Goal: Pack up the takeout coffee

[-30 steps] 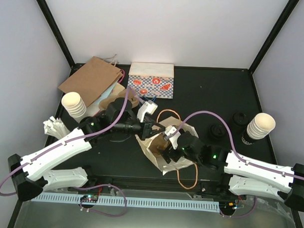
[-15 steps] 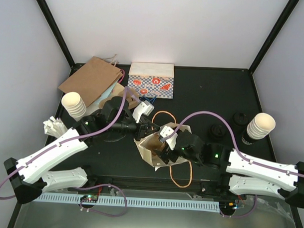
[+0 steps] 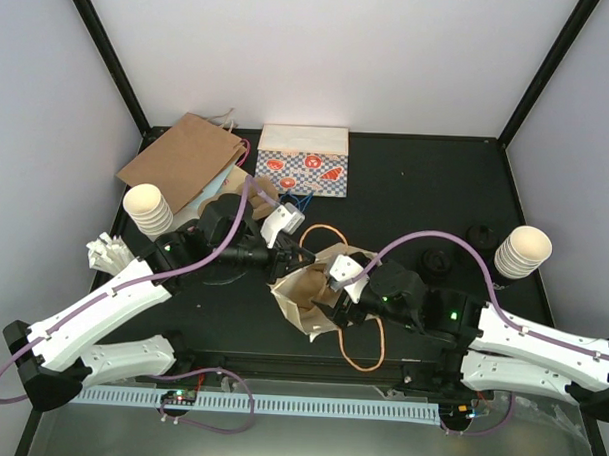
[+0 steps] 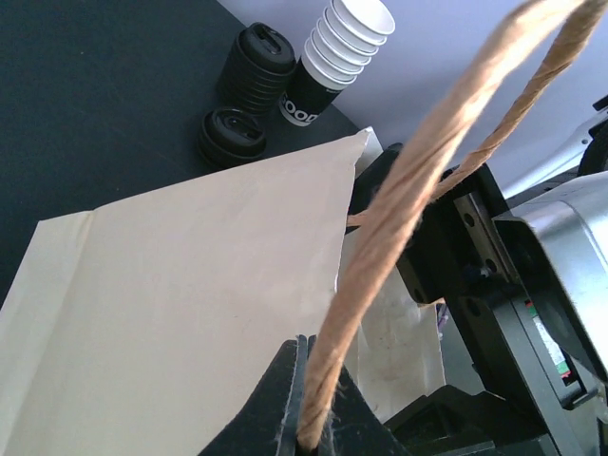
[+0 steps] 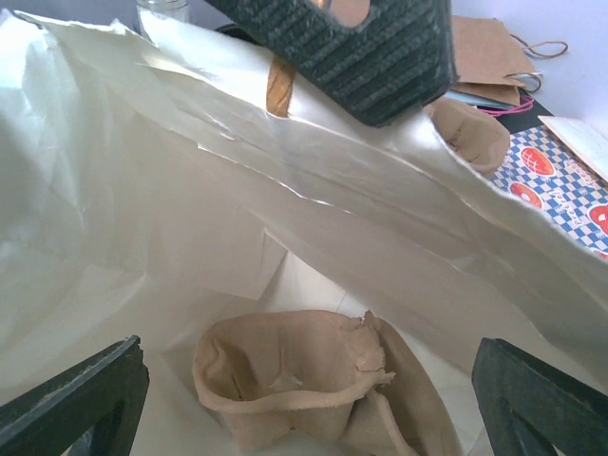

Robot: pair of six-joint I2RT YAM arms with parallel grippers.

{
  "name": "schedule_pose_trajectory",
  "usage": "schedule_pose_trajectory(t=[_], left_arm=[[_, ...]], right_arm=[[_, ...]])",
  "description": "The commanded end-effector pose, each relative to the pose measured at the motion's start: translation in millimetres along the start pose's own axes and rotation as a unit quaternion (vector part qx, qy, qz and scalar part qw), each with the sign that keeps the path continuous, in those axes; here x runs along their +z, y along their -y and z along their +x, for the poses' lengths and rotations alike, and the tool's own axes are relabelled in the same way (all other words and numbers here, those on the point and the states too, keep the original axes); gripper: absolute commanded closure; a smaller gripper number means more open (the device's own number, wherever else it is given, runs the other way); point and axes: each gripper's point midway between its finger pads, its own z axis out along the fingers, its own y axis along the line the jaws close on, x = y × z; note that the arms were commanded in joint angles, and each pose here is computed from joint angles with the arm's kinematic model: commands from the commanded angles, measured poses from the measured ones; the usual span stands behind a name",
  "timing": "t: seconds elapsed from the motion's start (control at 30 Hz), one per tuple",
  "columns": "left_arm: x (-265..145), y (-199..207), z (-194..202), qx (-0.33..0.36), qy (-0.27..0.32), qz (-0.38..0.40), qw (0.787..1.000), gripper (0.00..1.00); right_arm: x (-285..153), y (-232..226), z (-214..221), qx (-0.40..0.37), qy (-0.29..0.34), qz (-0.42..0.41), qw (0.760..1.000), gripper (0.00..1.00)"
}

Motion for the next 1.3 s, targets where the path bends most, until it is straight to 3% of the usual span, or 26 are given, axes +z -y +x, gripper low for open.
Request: schedule_pose_trajectory(t=[0.0,0.57,0.7,0.87,0.97,1.17,1.27], left_arm=[[-12.5,10.9,-11.6,0.02,0.015,0.01,1.0,0.98],[-14.7,14.0,-14.5,0.038,0.011,0.011,0.999,0.98],[-13.6,13.4,-12.3,0.042,0.006,0.011,0.999,0.98],[-13.3,14.6,-10.4,0.045,0.003,0.016,0.999,0.99],[-13.1,15.5,-9.6,0.045,0.002,0.02,0.999,0.99],[-16.3,15.9,-13.8,0.055,0.013,0.015,0.998,0.99],[-17.7,16.4,-19.5,0.064,0.022,0.011,0.998,0.99]], right_arm=[[-11.5,-3.1,-12.8,-0.023,0.012,-0.013,1.0,0.05],[-32.1,-5.3,-8.7,-0.086,-0.015,-0.033,0.996,0.08],[-33.4,-10.3,-1.0,-0.132,-0.026,-0.05,0.99,0.23],[-25.9,-10.0,-2.6,-0.152,-0.04,-0.05,0.986,0.28],[-20.0,-13.0,0.0,-0.174,-0.056,-0.06,0.981,0.37],[-9.6,-15.9,10.2,-0.22,-0.086,-0.072,0.969,0.62],[-6.1,-16.2,12.5,-0.254,-0.1,-0.071,0.959,0.79]])
